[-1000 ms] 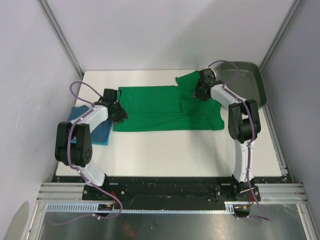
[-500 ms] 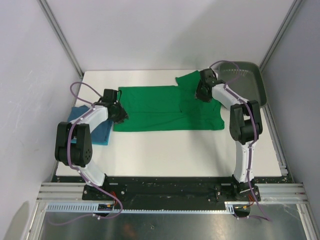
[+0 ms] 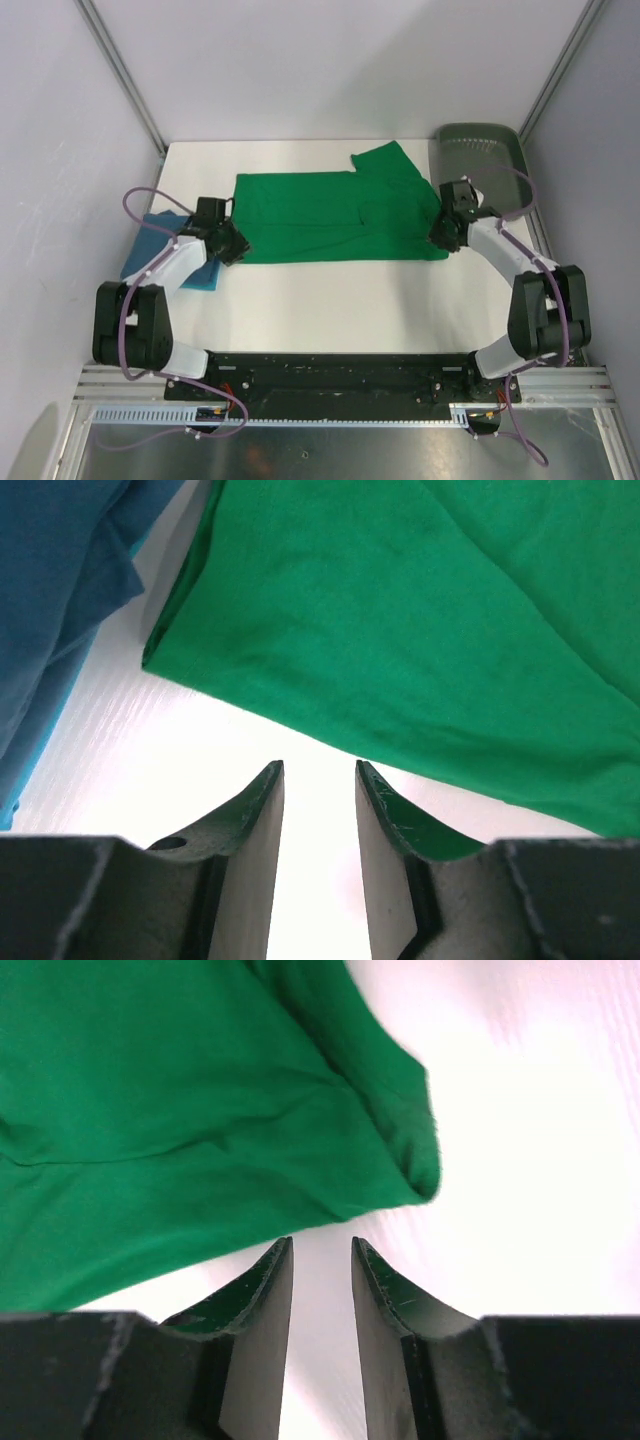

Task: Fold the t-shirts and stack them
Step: Fold the flattened tshirt in 1/3 of the way

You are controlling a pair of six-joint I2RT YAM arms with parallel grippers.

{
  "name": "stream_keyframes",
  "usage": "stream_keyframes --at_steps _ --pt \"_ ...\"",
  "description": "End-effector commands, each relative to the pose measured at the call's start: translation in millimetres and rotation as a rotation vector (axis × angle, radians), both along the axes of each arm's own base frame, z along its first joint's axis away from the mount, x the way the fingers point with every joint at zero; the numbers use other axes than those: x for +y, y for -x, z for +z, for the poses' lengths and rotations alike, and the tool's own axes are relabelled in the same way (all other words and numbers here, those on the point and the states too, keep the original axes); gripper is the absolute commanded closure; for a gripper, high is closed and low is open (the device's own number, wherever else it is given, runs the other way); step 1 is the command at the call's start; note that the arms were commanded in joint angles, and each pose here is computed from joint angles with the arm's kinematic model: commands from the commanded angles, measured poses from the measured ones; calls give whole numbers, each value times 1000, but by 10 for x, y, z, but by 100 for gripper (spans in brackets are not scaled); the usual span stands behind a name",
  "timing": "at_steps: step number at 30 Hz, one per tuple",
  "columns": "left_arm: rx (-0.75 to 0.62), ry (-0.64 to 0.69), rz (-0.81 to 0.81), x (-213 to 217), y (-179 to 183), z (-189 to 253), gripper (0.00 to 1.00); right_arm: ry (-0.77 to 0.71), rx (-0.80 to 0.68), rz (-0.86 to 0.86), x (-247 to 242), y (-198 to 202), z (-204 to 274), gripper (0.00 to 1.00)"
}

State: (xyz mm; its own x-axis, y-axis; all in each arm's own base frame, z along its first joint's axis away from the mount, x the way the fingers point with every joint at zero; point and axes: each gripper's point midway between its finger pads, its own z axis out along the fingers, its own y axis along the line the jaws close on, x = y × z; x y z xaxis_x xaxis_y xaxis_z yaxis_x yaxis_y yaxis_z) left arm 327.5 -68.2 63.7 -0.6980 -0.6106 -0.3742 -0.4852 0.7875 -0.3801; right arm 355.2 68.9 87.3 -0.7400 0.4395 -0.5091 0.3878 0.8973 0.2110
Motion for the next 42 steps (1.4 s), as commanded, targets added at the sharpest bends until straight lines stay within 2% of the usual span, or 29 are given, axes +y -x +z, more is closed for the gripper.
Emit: stream_keyframes --at_steps 1,5,21,34,37,42 --pt "-60 10 57 78 46 133 61 -27 -7 -73 -201 206 -34 66" --pt "-63 23 57 66 127 134 61 -51 -7 -99 -302 291 -120 66" --pt "-54 9 44 93 227 75 61 -98 -23 -143 -414 93 -431 60" --pt "-33 -5 56 147 298 -16 61 -98 -7 -166 -502 26 -609 61" --pt "-21 -6 72 188 345 -61 60 -95 -10 -167 -510 7 -629 64" --pt "-15 -39 155 417 408 -118 59 -70 6 -178 -557 31 -687 80"
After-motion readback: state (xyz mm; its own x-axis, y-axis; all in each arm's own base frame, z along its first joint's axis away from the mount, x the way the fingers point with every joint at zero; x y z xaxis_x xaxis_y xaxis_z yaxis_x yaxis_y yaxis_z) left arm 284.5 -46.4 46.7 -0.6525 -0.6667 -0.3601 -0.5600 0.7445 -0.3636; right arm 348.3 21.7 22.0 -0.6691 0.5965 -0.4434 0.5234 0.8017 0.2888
